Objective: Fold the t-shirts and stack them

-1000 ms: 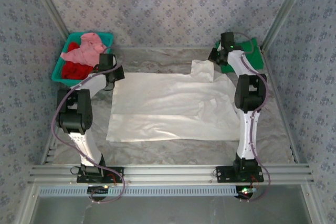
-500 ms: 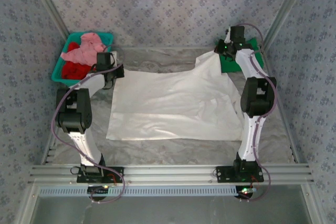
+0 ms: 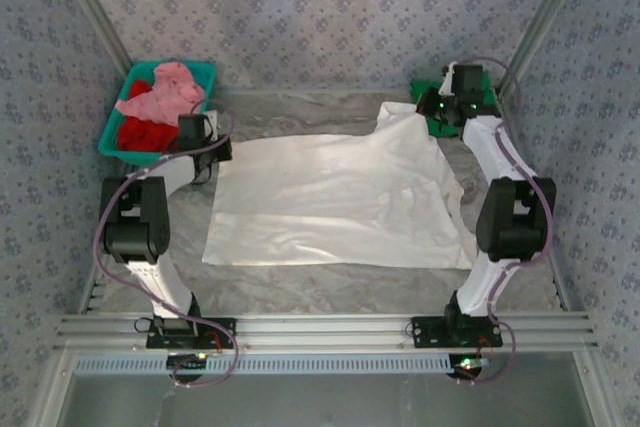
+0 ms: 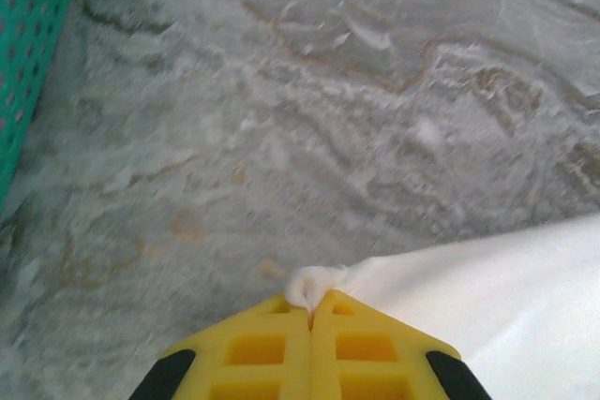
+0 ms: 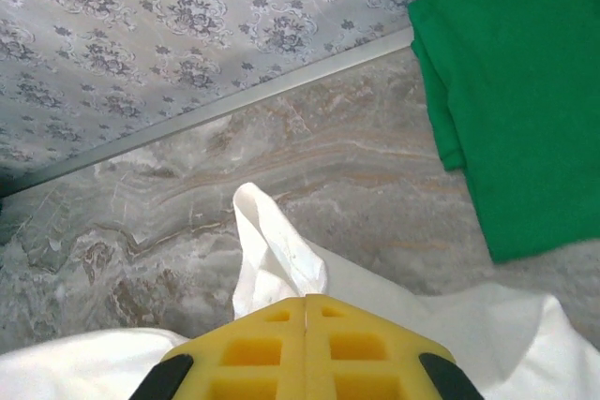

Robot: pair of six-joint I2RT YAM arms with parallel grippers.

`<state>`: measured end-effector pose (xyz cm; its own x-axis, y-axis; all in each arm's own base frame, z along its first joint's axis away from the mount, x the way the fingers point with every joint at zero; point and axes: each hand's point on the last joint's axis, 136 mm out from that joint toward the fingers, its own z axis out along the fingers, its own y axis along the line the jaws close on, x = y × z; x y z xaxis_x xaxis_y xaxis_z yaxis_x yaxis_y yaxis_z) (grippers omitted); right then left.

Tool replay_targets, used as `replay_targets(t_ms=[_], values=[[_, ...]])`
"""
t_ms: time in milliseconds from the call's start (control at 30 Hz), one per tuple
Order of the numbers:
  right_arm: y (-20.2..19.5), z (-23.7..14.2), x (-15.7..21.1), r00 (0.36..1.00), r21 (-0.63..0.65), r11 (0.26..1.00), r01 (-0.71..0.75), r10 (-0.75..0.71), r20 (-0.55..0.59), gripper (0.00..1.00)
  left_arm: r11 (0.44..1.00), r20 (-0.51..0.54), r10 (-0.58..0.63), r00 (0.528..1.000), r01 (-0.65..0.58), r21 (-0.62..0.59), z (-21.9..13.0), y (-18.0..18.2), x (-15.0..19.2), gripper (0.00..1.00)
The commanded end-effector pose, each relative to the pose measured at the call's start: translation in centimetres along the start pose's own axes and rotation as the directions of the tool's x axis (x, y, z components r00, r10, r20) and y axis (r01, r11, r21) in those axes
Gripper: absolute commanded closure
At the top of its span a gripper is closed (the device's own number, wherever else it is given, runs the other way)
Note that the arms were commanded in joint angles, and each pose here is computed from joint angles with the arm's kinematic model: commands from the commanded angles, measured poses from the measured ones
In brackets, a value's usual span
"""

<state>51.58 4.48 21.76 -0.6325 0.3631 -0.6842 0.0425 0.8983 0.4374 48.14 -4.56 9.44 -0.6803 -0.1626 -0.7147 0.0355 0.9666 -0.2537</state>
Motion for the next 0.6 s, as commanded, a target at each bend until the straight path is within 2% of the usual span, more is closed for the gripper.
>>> replay_targets(t_ms=[0, 233, 567], values=[[-0.8, -2.3, -0.5, 0.997, 0.026, 1.0, -0.014, 0.012, 0.07, 1.0, 1.0, 0.077, 0.004, 0.997, -0.005, 0.014, -1.8, 0.5, -1.9, 1.0], [-1.8, -4.2, 1.0, 0.997, 0.038, 0.999, -0.021, 0.018, 0.082, 1.0, 1.0, 0.084, 0.004, 0.996, -0.005, 0.017, -3.1, 0.5, -2.4, 1.0], [-2.9, -5.8, 3.9, 0.997, 0.054, 0.998, -0.033, 0.029, 0.07, 1.0, 0.999, 0.002, -0.024, 1.0, 0.024, -0.022, -4.0, 1.3, 0.7, 1.0]])
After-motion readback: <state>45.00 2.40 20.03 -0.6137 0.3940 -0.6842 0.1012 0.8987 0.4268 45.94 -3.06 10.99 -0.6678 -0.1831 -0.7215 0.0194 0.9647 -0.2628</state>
